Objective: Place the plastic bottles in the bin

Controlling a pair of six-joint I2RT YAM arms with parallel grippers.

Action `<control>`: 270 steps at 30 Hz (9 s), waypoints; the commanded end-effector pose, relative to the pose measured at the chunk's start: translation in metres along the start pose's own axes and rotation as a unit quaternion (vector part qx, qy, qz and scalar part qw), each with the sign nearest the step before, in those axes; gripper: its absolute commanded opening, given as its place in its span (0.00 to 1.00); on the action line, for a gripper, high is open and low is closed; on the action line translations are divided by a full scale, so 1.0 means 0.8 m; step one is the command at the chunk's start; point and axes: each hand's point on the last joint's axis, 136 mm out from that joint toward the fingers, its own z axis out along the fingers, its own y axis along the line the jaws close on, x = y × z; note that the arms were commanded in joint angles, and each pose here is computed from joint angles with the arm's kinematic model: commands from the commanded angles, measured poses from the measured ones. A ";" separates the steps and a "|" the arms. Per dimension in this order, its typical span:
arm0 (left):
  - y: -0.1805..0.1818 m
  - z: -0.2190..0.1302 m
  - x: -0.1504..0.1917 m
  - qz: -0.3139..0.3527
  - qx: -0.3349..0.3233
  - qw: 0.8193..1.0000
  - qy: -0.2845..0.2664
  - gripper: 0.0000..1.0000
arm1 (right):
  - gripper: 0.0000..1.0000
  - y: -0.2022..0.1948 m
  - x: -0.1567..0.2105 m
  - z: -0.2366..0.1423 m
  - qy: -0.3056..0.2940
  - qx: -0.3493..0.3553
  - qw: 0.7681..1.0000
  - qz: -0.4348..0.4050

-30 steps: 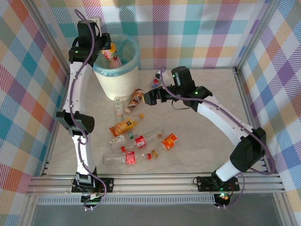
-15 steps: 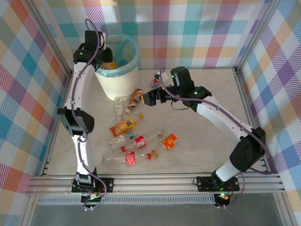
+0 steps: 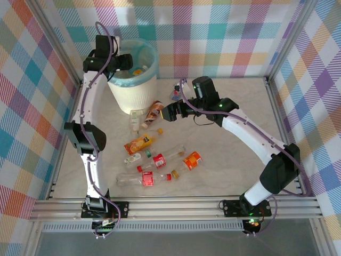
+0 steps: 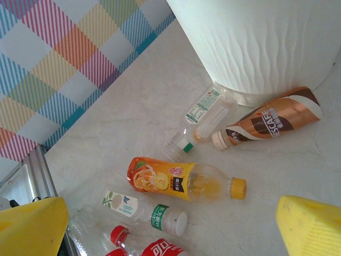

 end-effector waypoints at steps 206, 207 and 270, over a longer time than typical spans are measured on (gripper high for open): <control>0.017 0.030 0.022 -0.036 -0.031 0.998 0.039 0.82 | 1.00 0.049 -0.003 -0.014 -0.019 0.133 0.960 -0.247; 0.015 0.022 0.011 -0.037 -0.027 0.999 0.026 0.83 | 1.00 0.049 -0.004 -0.014 -0.019 0.132 0.960 -0.247; -0.086 -0.450 0.288 0.288 0.270 0.913 -0.104 1.00 | 0.96 0.026 0.325 0.122 0.325 -0.166 0.806 -0.466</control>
